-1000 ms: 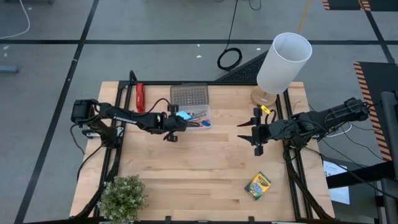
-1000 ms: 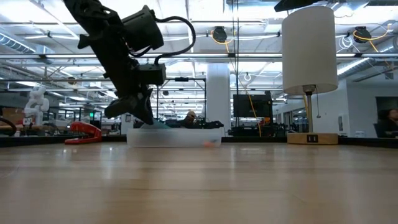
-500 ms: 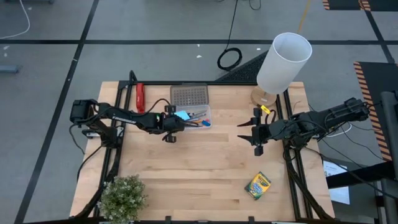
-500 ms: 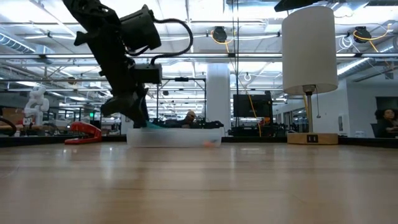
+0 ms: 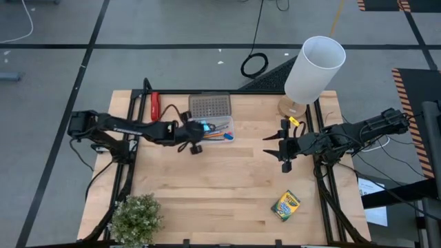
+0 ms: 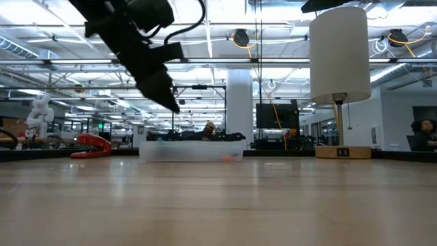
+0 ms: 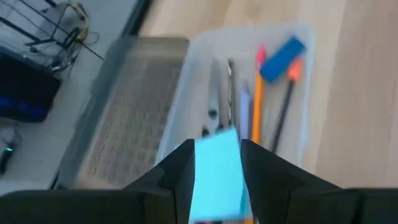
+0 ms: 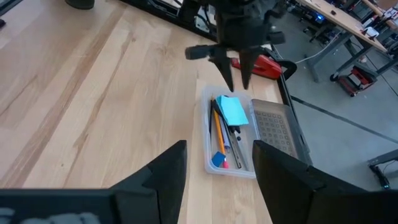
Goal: Pack school essentials
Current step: Put the blue sticky note into the black supply box
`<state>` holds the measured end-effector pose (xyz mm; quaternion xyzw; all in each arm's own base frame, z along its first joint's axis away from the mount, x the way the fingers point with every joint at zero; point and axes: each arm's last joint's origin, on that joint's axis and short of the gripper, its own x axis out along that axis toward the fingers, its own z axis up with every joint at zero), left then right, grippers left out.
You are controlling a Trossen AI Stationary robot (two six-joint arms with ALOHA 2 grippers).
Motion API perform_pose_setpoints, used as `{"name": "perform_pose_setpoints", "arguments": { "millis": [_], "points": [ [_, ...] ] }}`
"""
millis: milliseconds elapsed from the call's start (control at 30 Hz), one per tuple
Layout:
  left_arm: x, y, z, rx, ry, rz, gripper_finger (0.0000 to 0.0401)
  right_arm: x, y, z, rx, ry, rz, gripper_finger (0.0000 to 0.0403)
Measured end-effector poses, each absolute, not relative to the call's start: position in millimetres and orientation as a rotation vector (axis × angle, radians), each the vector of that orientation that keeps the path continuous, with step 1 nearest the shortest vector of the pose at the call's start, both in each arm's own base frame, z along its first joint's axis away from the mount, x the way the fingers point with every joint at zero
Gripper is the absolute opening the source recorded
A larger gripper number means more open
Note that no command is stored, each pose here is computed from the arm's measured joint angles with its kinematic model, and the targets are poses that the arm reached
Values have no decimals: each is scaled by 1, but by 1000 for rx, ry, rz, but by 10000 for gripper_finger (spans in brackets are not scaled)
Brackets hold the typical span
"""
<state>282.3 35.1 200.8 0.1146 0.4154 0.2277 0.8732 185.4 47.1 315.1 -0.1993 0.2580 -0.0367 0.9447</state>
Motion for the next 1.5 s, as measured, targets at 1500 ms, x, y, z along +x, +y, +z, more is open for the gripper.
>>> {"name": "perform_pose_setpoints", "arguments": {
  "millis": [1500],
  "points": [
    [358, 93, 154, -51, 1213, 433, 21, 195, 42, 299, -487, 479, -94, 176]
  ]
}}
